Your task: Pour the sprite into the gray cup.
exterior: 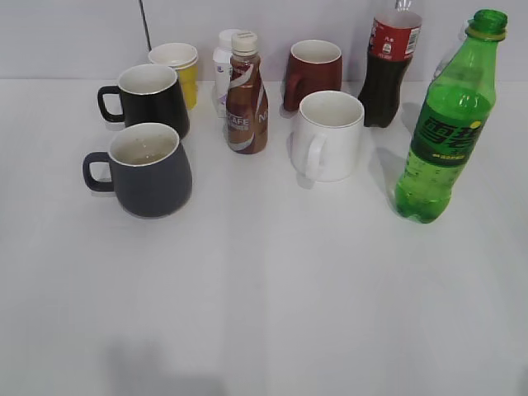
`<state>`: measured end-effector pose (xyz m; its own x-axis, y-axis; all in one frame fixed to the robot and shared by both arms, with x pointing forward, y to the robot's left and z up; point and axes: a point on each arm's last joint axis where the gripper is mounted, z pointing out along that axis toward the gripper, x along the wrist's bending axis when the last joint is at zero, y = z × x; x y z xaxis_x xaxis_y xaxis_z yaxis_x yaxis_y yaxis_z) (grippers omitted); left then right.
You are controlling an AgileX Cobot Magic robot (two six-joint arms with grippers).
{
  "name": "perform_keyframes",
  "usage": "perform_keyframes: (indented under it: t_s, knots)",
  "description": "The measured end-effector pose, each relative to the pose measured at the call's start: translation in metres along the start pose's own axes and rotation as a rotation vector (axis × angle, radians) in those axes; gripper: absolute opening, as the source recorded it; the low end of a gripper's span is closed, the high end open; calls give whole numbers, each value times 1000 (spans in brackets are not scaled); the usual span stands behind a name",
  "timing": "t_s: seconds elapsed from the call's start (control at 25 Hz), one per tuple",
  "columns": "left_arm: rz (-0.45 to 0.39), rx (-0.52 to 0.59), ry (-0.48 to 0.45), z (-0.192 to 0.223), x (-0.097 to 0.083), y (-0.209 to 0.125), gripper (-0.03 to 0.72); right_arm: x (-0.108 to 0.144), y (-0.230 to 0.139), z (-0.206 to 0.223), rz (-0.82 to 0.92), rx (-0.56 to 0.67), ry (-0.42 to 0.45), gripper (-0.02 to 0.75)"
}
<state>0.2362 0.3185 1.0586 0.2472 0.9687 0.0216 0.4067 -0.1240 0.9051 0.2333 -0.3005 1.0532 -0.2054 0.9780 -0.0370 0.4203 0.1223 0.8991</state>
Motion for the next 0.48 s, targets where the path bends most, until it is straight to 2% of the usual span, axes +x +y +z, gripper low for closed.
perform_keyframes:
  t_s: [0.16, 0.28, 0.36, 0.48]
  knots:
    - [-13, 0, 29, 0, 0, 0, 359, 0, 0, 0, 1, -3, -1, 592]
    - [-63, 3, 137, -2, -1, -1, 359, 0, 0, 0, 16, -3, -31, 592]
    - [-112, 5, 241, -4, -2, -2, 358, 0, 0, 0, 37, -2, -75, 592]
    - [-155, 7, 335, -5, -3, -2, 357, 1, 1, 0, 65, 0, -133, 592]
